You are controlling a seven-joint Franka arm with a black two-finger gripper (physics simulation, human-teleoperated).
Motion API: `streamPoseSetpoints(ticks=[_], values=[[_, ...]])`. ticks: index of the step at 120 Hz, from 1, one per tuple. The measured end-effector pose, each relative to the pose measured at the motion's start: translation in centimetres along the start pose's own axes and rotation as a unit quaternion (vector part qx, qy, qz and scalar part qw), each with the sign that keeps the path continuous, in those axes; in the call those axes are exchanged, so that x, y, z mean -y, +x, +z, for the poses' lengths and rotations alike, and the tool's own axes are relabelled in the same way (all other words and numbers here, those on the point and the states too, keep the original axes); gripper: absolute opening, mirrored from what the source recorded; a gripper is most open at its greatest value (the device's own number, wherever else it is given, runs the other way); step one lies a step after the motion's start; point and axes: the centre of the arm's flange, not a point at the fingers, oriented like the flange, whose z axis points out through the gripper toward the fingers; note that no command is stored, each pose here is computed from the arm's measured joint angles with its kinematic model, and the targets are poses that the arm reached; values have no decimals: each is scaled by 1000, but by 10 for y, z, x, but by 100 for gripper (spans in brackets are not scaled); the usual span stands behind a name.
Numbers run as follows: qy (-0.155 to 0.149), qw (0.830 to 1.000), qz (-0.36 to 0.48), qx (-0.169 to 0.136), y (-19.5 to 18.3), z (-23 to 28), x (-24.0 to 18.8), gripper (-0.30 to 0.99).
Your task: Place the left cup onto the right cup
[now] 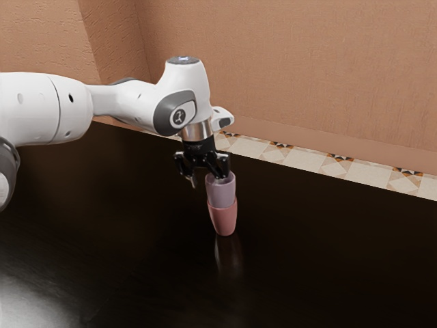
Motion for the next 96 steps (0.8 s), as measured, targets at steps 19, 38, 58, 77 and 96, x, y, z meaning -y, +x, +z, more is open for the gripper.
streamPoseSetpoints(ticks=[19, 38, 58, 77, 96], values=[[0, 1000, 1, 0, 0, 0, -1, 57], [0, 1000, 1, -1, 0, 0, -1, 63], [-1, 1000, 1, -1, 0, 0, -1, 67], [-2, 1000, 2, -5, 1, -6, -1, 68], [-5, 1000, 4, -16, 2, -20, -2, 69]])
